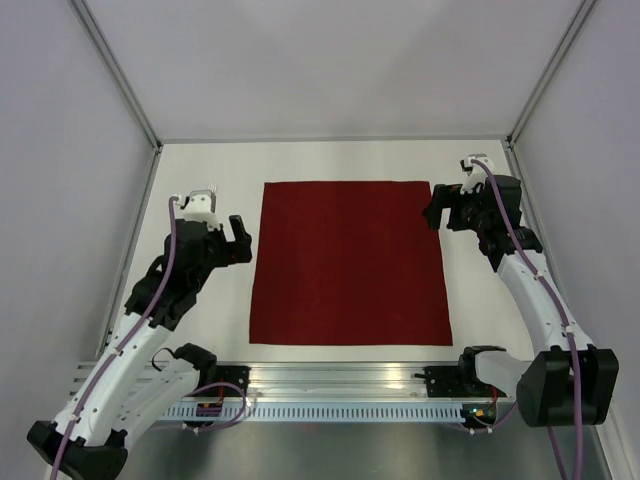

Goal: Fold the napkin, place the utensils inside, and roll it up
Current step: Fold the napkin at the center of the board.

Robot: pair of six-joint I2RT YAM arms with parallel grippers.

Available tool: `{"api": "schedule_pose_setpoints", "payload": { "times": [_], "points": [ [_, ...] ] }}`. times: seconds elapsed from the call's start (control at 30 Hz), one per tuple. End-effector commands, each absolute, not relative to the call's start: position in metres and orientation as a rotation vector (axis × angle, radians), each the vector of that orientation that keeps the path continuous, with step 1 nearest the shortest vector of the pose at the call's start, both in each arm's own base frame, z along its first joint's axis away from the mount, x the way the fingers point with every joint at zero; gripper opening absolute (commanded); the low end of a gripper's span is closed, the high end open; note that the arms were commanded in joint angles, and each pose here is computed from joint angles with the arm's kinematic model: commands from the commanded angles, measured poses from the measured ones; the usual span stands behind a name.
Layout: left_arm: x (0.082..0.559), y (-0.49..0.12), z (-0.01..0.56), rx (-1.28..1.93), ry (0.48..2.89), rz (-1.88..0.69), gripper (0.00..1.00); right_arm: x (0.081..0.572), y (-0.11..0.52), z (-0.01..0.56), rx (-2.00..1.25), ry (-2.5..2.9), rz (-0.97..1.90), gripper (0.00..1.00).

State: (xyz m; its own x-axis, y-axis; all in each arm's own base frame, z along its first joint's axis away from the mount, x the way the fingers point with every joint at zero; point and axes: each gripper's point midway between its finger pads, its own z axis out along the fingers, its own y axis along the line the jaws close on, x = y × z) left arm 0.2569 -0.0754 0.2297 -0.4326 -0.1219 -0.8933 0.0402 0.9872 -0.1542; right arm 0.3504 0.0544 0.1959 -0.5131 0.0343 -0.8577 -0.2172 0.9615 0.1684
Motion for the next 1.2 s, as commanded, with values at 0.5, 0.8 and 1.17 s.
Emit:
{"api": "schedule_pose_setpoints", "payload": {
  "times": [0.5, 0.8, 1.17],
  "points": [
    [0.261, -0.191, 0.257, 0.157, 2.059, -0.345, 0.92, 0.355, 0.041, 0.213, -0.16, 2.053, 0.196, 0.98],
    [0.213, -0.385, 0.185, 0.529, 2.1, -0.481, 0.89, 0.356, 0.03, 0.21, -0.121, 2.06, 0.134, 0.98],
    [0.139, -0.522, 0.114, 0.805, 2.02, -0.585, 0.83, 0.359, 0.017, 0.207, -0.067, 2.061, 0.059, 0.98]
  ]
}}
